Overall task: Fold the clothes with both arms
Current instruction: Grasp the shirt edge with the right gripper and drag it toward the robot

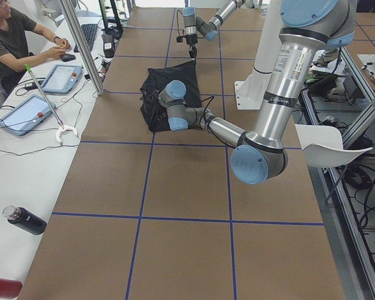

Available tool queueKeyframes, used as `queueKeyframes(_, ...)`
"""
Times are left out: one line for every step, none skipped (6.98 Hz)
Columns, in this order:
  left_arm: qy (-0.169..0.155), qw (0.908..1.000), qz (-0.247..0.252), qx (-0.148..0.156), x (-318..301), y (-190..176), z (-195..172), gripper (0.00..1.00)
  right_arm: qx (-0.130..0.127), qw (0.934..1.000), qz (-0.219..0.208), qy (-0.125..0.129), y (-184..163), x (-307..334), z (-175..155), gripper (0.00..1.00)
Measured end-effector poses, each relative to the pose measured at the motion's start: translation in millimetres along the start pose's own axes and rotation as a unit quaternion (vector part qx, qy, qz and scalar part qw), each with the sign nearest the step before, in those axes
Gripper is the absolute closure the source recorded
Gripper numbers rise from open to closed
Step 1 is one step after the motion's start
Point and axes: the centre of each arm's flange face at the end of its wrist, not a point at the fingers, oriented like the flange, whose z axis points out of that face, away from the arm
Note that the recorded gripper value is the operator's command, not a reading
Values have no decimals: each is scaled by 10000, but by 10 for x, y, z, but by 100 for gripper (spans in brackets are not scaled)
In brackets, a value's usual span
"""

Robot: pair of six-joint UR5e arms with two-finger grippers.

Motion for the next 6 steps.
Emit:
queueKeyframes(4, 10000, 1, 2, 3, -1, -6, 0, -362, 9993, -38, -90, 469, -96, 13, 100)
queueKeyframes(7, 10000, 1, 3, 4, -1, -13, 0, -850, 9961, 124, -208, 993, -332, 92, 100)
queueKeyframes(15, 10000, 4, 4, 9, 1, -22, 0, -1319, 9903, 310, -304, 1449, -613, 216, 100)
queueKeyframes(12, 10000, 3, 4, 4, 2, -26, 0, -1683, 9844, 381, -345, 1789, -810, 360, 100)
queueKeyframes(-1, 10000, 0, 7, -13, 1, -25, 0, -1911, 9802, 375, -355, 2015, -897, 450, 72)
queueKeyframes(-10, 10000, 2, 3, -27, 7, -23, 0, -2023, 9780, 346, -375, 2123, -934, 470, 1)
